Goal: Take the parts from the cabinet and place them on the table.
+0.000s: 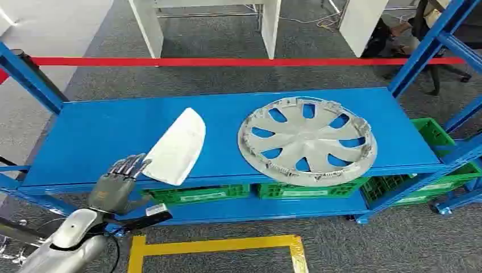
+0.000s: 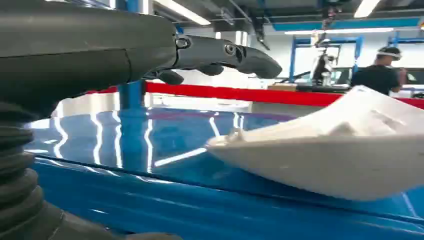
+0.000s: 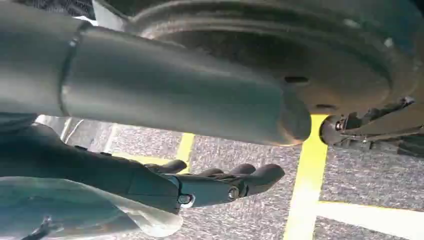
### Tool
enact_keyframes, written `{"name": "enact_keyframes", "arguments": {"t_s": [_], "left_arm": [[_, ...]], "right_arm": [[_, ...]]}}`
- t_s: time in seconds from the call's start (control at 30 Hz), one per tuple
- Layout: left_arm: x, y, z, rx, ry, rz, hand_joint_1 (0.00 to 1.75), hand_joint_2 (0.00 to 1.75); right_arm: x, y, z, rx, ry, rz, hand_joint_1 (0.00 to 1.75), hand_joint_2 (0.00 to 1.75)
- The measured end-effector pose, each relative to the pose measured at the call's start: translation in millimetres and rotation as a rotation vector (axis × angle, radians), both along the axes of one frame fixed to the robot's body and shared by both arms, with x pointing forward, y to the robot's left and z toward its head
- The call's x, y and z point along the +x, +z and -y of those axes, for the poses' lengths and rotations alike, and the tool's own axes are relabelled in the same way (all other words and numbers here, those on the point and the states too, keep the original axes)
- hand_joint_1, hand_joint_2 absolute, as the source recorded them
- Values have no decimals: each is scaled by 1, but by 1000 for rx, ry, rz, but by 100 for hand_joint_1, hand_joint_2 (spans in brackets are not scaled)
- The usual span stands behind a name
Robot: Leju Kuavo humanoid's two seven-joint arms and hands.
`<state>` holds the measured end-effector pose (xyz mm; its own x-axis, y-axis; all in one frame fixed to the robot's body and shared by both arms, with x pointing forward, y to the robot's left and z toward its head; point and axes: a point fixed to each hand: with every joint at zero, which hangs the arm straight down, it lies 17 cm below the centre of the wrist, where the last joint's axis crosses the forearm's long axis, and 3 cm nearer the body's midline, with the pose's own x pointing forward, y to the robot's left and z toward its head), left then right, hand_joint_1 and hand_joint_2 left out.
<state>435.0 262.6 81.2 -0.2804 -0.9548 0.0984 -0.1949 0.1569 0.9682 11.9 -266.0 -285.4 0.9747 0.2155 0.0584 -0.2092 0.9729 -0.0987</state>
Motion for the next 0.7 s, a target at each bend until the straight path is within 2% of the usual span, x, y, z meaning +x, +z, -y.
{"name": "enact_keyframes", "arguments": {"t_s": [0.27,0.7], "left_arm": [[10,-2,16,9,-28,-6,0,175],[28,4,72,33,-124,7,0,175]], "right_arm": [[3,0,-1,3,24,2,0,0],[1,0,0,-5,77,-14,0,0]]}}
